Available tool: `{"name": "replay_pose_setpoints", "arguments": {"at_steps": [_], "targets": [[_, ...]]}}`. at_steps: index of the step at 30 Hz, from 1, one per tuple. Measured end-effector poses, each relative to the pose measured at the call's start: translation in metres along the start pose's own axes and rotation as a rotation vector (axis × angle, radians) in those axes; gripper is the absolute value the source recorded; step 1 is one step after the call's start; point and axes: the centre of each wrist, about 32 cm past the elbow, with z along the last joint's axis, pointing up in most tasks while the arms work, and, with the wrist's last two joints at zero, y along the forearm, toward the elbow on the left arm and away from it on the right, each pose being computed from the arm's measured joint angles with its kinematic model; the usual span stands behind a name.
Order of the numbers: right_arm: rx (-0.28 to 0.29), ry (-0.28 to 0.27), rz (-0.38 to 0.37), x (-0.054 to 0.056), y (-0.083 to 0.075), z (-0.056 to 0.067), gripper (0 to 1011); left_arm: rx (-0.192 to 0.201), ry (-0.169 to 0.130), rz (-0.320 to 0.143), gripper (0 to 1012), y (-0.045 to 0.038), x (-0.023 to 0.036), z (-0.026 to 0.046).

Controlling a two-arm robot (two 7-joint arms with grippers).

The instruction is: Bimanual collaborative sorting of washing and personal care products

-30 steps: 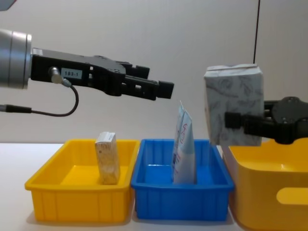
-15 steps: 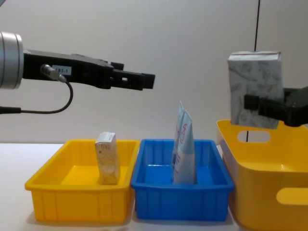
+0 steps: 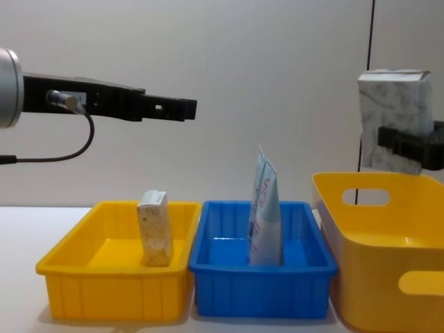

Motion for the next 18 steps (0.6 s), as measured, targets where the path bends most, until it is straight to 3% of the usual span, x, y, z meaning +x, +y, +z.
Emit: {"name": "replay_pose_setpoints", "arguments": {"at_steps": [18], "targets": [[-0.069,0.011,-0.295,-0.022,0.013,0.002,347,0.003,0.023,0.069,1001,0.0042,-0.0041,-0.0010]]}}
